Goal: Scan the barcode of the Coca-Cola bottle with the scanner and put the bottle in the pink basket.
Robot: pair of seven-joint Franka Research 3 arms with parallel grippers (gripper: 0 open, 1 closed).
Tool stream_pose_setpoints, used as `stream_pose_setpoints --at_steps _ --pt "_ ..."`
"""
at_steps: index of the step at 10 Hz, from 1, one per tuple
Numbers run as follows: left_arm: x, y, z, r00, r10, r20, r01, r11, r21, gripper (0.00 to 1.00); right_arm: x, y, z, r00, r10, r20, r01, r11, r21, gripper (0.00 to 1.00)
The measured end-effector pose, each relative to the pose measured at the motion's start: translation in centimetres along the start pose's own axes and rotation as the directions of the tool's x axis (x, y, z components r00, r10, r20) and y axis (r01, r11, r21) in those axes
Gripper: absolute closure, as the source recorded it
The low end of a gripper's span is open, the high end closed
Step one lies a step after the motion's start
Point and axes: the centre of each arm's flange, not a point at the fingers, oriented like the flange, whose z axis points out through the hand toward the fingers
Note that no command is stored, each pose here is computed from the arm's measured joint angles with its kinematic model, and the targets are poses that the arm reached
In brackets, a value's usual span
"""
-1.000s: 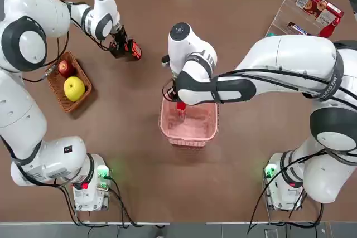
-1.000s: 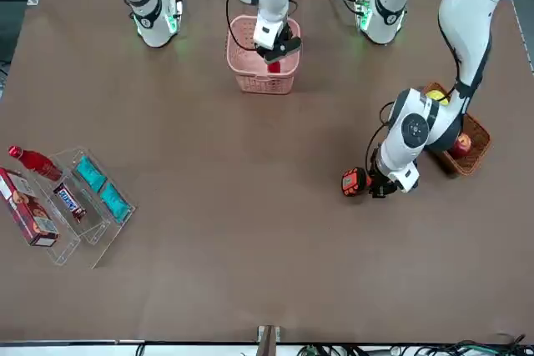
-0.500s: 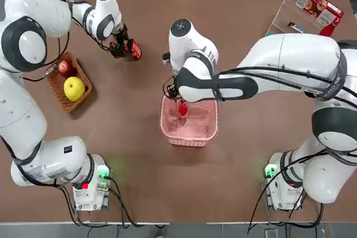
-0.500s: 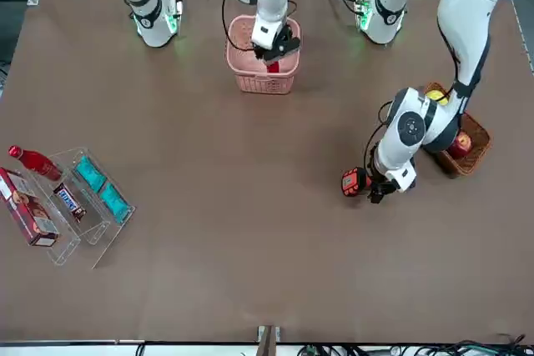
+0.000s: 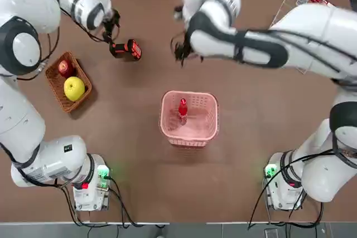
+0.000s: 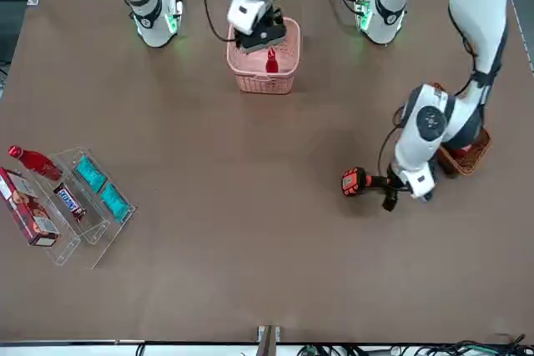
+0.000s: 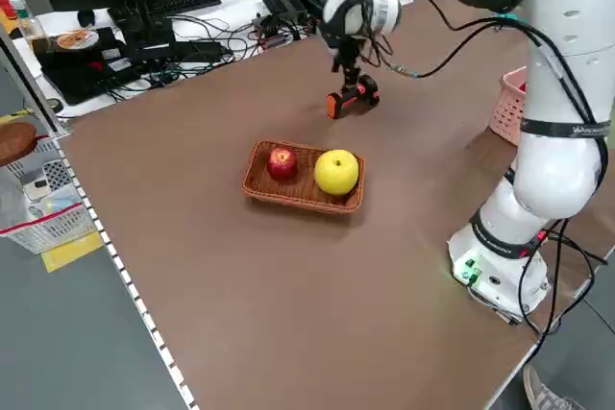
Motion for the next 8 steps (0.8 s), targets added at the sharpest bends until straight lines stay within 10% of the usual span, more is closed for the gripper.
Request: stream_pose_setpoints --at_steps 4,8 --pt "13.1 -3.6 -5.2 0.902 0.42 -0.098 -0.414 0.907 0.073 0.0 9.1 20.2 -7.5 0.992 0.116 -0.046 -0.116 0.993 0.02 0.01" --pt "24.3 -7.5 -13.4 0.702 0.71 0.052 -0.708 0.704 -0.056 0.0 11.5 40.3 -13.1 0.984 0.169 -0.054 -0.169 0.985 0.021 0.01"
